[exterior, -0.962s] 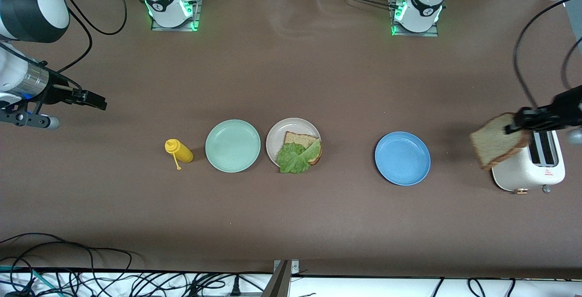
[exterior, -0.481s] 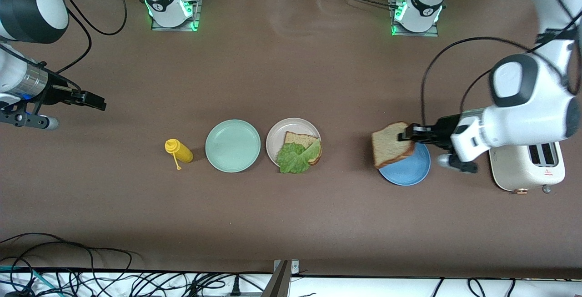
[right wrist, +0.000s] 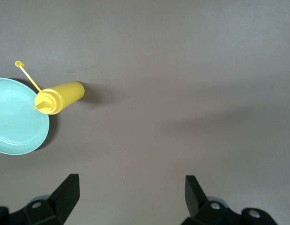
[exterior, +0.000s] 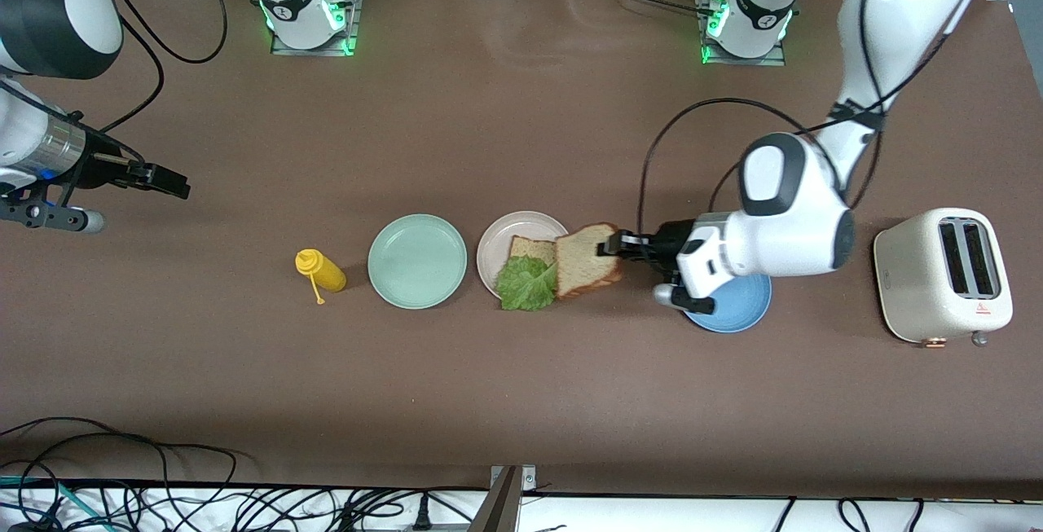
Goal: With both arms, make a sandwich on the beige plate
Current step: 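Lift the second bread slice from the toaster with the left gripper, then lay the bread slice on the lettuce with the left gripper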
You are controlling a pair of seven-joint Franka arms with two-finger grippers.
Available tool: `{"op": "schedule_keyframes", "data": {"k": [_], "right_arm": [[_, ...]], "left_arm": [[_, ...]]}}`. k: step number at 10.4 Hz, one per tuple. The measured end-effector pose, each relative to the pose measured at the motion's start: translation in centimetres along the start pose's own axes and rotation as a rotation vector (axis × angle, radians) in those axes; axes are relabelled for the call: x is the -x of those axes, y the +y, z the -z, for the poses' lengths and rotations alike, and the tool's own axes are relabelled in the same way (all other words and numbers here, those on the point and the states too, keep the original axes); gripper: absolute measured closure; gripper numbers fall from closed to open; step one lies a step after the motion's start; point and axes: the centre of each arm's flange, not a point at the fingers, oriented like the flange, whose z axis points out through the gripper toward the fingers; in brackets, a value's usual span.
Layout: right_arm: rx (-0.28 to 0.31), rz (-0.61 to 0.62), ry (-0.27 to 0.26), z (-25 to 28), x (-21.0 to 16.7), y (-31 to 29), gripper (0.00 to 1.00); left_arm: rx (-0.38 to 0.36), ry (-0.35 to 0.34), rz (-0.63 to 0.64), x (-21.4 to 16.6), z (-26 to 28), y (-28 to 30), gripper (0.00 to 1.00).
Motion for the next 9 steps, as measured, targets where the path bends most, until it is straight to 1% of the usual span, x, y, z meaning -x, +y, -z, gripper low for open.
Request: {"op": "schedule_keyframes", "data": {"k": [3,5,9], "right_arm": [[-0.014,-0.019,-0.011,-0.5,-0.3,0.8,0.0],[-0.028,-0.034,-0.007,-0.6,-0.6,1.5,0.0],[-0.033,-0.043,0.005,-0.9,-1.0,1.9,0.0]], "left_arm": [[-0.001,-0.007,-0.026,1.2,-6.6,2.0,0.91],[-0.001,-0.022,-0.047,1.2,-8.2,1.0,0.91],[0.003,-0.044,-0.071,1.1,-9.6,-0.8,0.91]]}}
